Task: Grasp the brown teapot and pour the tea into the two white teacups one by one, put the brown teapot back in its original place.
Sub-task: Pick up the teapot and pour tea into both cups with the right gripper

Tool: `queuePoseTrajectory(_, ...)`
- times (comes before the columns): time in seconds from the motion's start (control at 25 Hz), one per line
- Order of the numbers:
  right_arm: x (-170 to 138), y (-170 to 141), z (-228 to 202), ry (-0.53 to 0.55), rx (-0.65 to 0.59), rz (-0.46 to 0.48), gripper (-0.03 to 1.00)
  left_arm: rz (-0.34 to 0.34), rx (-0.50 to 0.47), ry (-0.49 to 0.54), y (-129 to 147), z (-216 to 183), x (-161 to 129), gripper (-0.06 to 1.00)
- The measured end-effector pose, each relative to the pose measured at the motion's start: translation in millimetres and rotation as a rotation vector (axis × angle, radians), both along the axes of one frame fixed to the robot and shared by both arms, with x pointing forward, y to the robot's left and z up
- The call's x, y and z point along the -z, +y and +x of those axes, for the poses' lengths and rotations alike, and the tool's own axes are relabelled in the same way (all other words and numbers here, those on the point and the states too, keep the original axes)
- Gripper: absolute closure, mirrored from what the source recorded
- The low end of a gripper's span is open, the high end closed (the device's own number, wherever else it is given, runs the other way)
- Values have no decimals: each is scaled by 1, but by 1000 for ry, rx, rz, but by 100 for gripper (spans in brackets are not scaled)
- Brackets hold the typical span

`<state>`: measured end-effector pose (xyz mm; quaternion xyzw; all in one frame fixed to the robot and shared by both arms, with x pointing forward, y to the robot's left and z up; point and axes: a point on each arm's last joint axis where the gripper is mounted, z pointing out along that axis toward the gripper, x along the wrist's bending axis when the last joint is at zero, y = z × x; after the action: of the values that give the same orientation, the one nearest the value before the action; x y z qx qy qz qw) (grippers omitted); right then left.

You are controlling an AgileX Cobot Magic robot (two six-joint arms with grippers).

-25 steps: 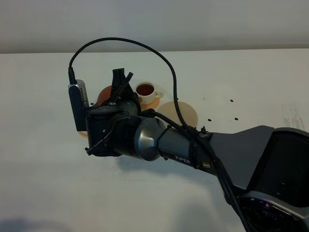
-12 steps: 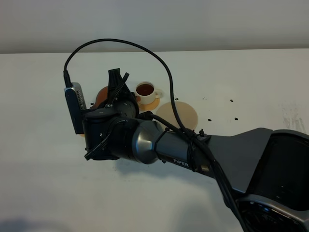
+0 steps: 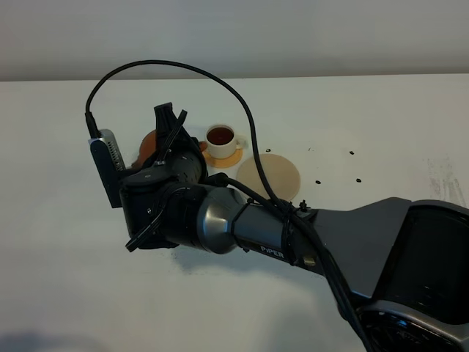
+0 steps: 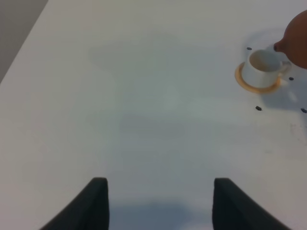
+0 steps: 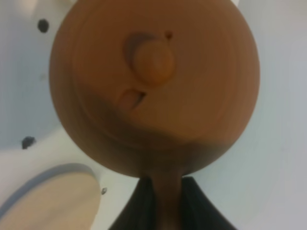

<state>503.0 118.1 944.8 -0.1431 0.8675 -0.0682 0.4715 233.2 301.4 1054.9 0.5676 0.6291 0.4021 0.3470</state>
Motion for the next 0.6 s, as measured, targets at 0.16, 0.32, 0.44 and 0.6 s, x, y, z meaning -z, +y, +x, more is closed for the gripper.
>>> queuePoseTrajectory(0.16,-1,0,0,-8,-15,-20,88,0,0,0,0,0,0,45)
queuePoseTrajectory(0.32,-2,1,1,-31,-29,-33,88,0,0,0,0,0,0,45)
queuePoseTrajectory(0.44,-4,1,1,-48,-40,-44,88,0,0,0,0,0,0,45)
queuePoseTrajectory(0.6,-4,2,1,-53,-57,-68,88,0,0,0,0,0,0,45)
